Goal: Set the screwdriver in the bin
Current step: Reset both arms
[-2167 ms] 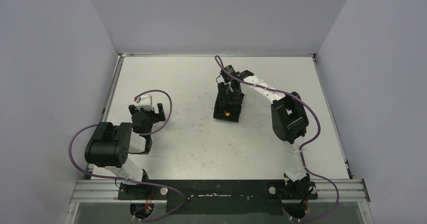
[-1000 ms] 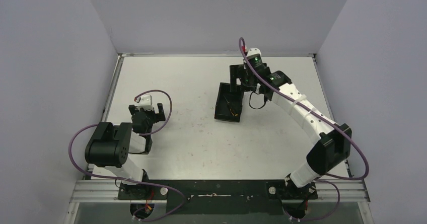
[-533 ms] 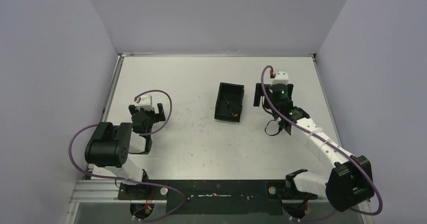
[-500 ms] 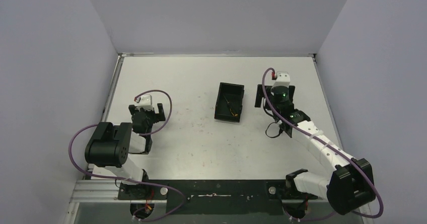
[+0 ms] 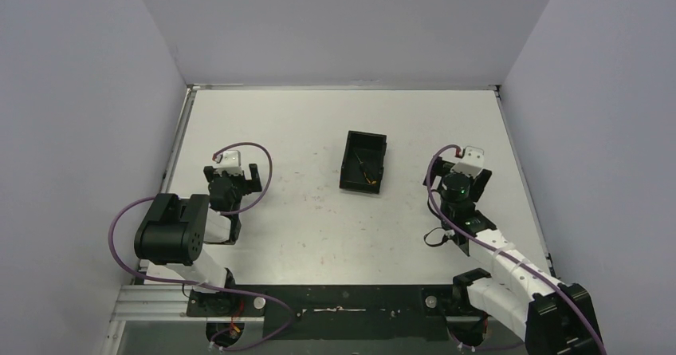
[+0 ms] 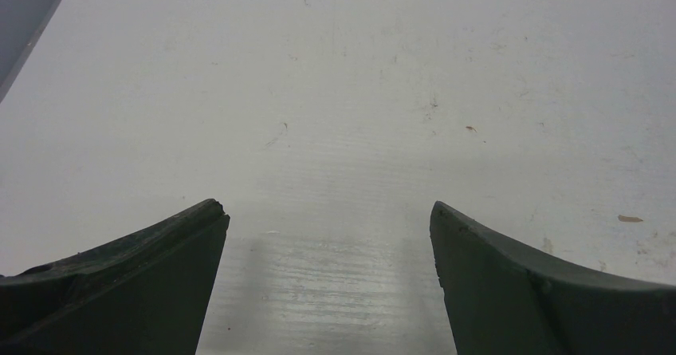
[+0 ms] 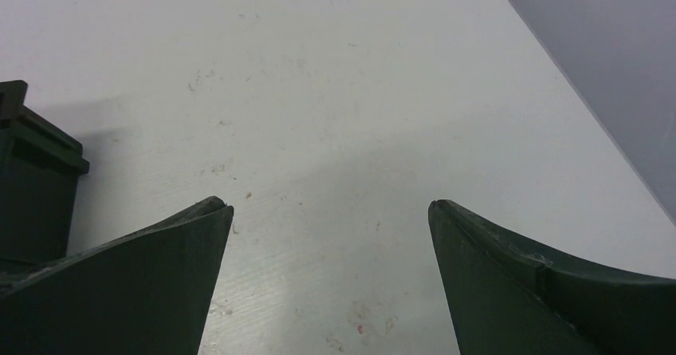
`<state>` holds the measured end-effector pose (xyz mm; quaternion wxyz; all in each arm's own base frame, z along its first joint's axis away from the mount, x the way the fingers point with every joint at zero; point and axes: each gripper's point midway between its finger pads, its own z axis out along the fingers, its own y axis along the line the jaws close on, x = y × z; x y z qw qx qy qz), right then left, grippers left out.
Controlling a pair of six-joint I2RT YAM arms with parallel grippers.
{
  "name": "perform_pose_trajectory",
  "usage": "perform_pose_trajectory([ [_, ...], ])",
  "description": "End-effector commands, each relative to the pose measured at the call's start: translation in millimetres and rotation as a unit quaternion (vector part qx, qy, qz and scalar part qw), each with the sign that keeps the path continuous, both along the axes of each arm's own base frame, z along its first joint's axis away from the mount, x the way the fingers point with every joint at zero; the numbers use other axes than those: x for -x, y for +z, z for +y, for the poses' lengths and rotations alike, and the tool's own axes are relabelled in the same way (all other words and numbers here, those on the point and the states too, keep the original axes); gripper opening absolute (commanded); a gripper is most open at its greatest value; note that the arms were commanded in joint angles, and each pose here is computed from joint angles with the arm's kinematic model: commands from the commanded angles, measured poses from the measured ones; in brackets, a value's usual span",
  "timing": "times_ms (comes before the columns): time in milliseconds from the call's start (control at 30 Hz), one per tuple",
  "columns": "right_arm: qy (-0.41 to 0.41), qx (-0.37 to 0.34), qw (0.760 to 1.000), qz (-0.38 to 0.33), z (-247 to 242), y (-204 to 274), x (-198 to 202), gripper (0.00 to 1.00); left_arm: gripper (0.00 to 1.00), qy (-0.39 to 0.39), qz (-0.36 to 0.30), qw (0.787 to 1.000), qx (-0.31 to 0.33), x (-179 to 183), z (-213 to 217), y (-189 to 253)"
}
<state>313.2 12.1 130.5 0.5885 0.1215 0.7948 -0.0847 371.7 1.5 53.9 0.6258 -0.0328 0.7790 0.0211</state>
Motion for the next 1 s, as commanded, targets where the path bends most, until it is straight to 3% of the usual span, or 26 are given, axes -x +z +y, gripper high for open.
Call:
perform_pose_trajectory([
  [0, -0.038, -0.009, 0.998, -0.047, -11, 13, -4, 1.0, 0.97, 0.0, -0.038, 0.999, -0.001, -9, 0, 20],
  [367, -0.002, -0.007, 0.999, -0.051, -1, 3, -6, 1.0, 0.97, 0.0, -0.038, 0.999, 0.0, -9, 0, 20],
  [700, -0.06, 0.043, 0.996, -0.058, -26, -6, -18, 1.0, 0.97, 0.0, -0.038, 0.999, -0.001, -9, 0, 20],
  [767, -0.062, 0.042, 0.992, -0.101, -34, -1, -24, 1.0, 0.97, 0.001, -0.037, 0.999, 0.0, -9, 0, 20],
  [900, -0.107, 0.058, 0.985, -0.121, -66, -18, -20, 1.0, 0.97, 0.0, -0.038, 0.999, 0.0, -9, 0, 20],
  [967, -0.085, 0.054, 0.988, -0.119, -63, -20, -24, 1.0, 0.97, 0.0, -0.038, 0.999, 0.0, -9, 0, 20],
])
